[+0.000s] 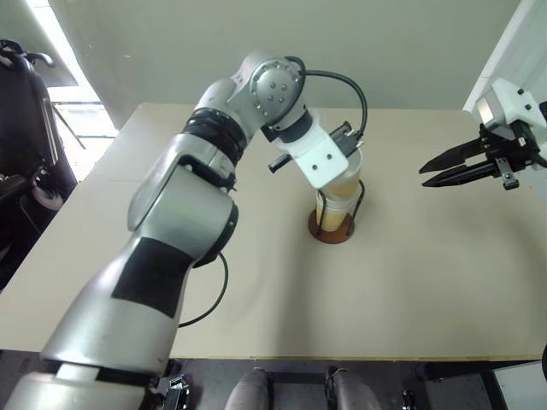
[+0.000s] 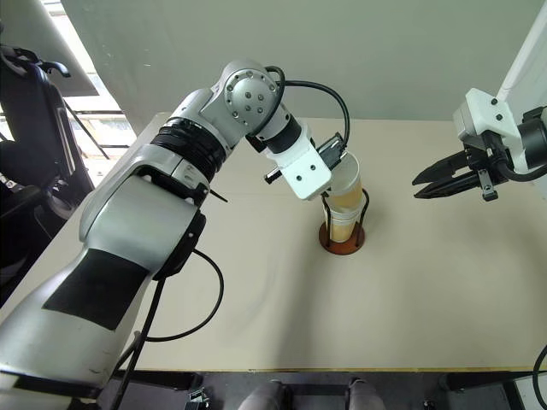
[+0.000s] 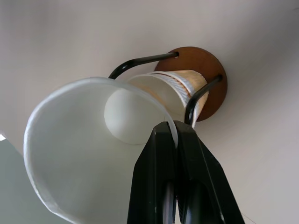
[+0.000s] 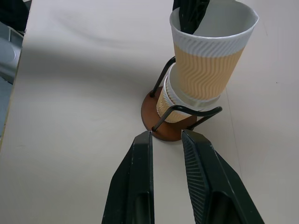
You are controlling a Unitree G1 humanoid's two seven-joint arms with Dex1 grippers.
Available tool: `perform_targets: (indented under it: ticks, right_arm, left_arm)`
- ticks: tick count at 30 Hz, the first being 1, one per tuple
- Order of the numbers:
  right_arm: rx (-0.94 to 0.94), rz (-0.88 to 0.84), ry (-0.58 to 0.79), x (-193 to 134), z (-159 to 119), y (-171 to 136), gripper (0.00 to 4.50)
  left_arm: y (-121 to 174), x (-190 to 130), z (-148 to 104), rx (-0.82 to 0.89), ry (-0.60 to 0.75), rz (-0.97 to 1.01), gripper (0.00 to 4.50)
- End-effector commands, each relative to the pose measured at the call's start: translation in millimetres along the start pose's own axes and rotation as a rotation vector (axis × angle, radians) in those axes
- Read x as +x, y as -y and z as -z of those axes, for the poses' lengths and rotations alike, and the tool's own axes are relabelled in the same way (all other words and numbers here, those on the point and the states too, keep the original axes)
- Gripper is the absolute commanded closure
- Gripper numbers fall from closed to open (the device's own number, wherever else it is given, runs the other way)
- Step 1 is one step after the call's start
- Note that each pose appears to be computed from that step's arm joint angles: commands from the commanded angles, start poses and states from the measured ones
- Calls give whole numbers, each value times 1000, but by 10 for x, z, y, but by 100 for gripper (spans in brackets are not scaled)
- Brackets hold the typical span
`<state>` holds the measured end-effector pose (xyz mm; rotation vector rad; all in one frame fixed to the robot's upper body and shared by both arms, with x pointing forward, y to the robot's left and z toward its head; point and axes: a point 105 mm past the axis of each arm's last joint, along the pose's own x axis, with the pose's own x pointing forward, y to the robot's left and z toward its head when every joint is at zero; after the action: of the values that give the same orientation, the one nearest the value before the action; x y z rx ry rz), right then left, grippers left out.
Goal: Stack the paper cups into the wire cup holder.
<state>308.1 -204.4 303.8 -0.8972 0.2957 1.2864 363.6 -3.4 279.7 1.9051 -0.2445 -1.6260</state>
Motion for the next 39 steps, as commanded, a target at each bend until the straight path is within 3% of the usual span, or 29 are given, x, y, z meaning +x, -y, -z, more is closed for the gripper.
perform_targets:
  ticks: [1, 20, 24, 33, 34, 39]
  right_arm:
    - [-37, 40, 14, -125, -92, 9, 358]
    - [-37, 53, 4, -124, -72, 25, 358]
    - [-36, 52, -1, -123, -66, 23, 358]
    - [-30, 58, -9, -130, -47, 32, 358]
    - [-29, 63, -8, -134, -45, 39, 358]
    - [32, 164, 47, -160, -3, 162, 358]
  left_arm:
    - [-74, -44, -8, 17, -18, -32, 447]
    - [-46, -16, -5, -38, 2, -5, 447]
    - [-66, -25, -33, -45, 27, -14, 353]
    - [-199, -129, -39, -93, 60, -130, 24]
    - [-256, -183, -33, -124, 77, -187, 2]
    - [-486, -665, 196, -544, 290, -592, 2]
